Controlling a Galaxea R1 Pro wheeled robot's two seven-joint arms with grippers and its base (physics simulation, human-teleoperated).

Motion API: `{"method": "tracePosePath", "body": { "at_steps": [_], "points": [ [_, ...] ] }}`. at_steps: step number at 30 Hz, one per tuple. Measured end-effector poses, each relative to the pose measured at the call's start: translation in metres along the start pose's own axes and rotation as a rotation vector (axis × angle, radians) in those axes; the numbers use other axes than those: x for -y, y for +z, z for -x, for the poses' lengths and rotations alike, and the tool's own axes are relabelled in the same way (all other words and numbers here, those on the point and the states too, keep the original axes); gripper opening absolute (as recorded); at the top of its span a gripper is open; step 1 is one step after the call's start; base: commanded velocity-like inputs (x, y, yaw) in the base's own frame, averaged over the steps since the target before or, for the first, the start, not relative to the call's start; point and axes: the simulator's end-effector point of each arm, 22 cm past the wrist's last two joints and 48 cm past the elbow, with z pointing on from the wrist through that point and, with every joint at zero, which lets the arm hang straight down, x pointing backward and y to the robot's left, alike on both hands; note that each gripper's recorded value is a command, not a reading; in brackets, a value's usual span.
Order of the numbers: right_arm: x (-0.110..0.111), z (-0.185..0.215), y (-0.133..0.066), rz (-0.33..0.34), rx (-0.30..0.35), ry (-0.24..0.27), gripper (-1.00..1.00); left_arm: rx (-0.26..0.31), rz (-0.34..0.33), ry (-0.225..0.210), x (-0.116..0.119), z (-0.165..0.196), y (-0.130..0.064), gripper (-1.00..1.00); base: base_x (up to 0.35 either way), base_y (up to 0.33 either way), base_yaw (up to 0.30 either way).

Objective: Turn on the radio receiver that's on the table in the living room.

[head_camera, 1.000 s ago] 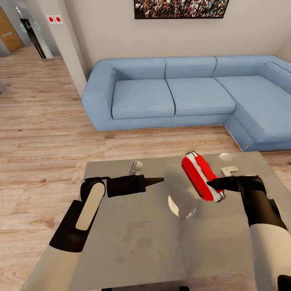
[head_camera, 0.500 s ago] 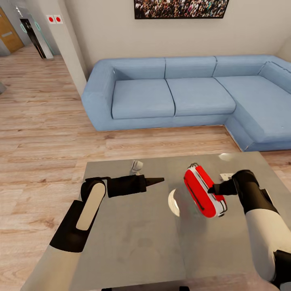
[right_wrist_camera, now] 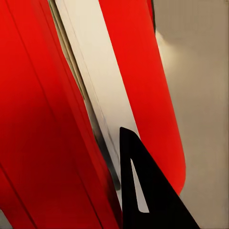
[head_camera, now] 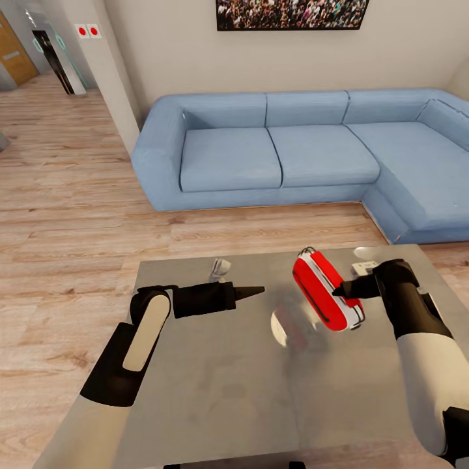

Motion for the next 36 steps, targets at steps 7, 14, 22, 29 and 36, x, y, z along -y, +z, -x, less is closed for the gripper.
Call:
{"method": "tracePosePath", "body": {
  "at_steps": [7, 14, 22, 29, 36],
  "points": [
    [-0.009, 0.001, -0.002, 0.041, -0.002, -0.019, -1.0, 0.0, -0.001, 0.0, 0.0, 0.0, 0.0, -1.0, 0.0, 0.0, 0.0],
    [-0.017, 0.002, -0.002, 0.068, -0.017, -0.031, -1.0, -0.009, 0.021, -0.022, -0.011, -0.006, -0.002, -1.0, 0.0, 0.0, 0.0],
    [-0.029, -0.019, 0.012, 0.098, -0.066, -0.022, -1.0, -0.04, 0.048, -0.061, -0.029, -0.023, -0.003, -1.0, 0.0, 0.0, 0.0],
    [-0.03, -0.034, 0.016, 0.089, -0.076, -0.03, -1.0, -0.062, 0.06, -0.097, -0.04, -0.036, -0.002, -1.0, 0.0, 0.0, 0.0],
    [-0.027, -0.022, 0.008, 0.073, -0.041, -0.039, -1.0, -0.075, 0.073, -0.132, -0.051, -0.044, -0.001, -1.0, 0.0, 0.0, 0.0]
  ]
}}
